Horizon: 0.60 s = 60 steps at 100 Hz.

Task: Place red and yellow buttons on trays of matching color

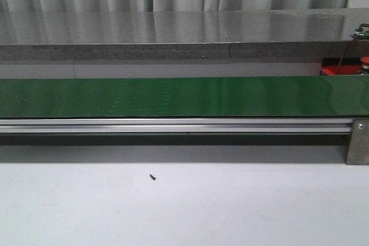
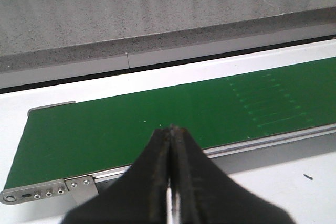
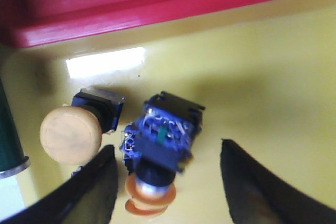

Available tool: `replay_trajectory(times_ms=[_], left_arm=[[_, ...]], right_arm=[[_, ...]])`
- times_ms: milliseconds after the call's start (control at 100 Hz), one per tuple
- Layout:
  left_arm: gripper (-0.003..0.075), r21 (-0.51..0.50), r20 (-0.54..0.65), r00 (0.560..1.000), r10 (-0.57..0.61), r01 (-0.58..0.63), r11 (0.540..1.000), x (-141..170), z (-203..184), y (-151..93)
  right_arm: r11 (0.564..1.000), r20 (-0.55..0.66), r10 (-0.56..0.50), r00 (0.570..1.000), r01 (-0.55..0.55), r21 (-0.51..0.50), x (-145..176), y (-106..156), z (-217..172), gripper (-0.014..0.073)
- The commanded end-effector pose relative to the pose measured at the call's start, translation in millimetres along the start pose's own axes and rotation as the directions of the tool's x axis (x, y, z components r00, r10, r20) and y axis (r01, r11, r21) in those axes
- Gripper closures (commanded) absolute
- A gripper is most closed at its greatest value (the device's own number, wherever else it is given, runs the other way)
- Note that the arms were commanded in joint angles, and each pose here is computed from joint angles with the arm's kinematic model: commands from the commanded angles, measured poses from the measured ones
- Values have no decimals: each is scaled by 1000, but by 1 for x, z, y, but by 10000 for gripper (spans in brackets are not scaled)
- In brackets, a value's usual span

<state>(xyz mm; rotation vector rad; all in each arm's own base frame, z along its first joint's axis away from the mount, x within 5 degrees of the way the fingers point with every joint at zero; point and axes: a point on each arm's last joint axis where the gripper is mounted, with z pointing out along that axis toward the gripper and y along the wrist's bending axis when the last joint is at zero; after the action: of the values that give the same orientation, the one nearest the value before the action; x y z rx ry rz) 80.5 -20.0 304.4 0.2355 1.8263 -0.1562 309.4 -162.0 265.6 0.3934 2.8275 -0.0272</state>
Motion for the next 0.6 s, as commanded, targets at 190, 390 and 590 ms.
replay_trajectory(times_ms=[190,390,590], left_arm=[[740,-2,96,995,-4,4,1000,-15,-3,0],[740,-1,94,996,-4,4,1000,-15,-3,0],[740,-1,93,996,-4,4,1000,-15,-3,0]], right_arm=[[999,220,-4,976,11,-30,-12,17,-41,103],[971,393,-169,904,221,-91,-9,84,-77,103],[920,582,-269,767,383,-78,26,139,-112,103]])
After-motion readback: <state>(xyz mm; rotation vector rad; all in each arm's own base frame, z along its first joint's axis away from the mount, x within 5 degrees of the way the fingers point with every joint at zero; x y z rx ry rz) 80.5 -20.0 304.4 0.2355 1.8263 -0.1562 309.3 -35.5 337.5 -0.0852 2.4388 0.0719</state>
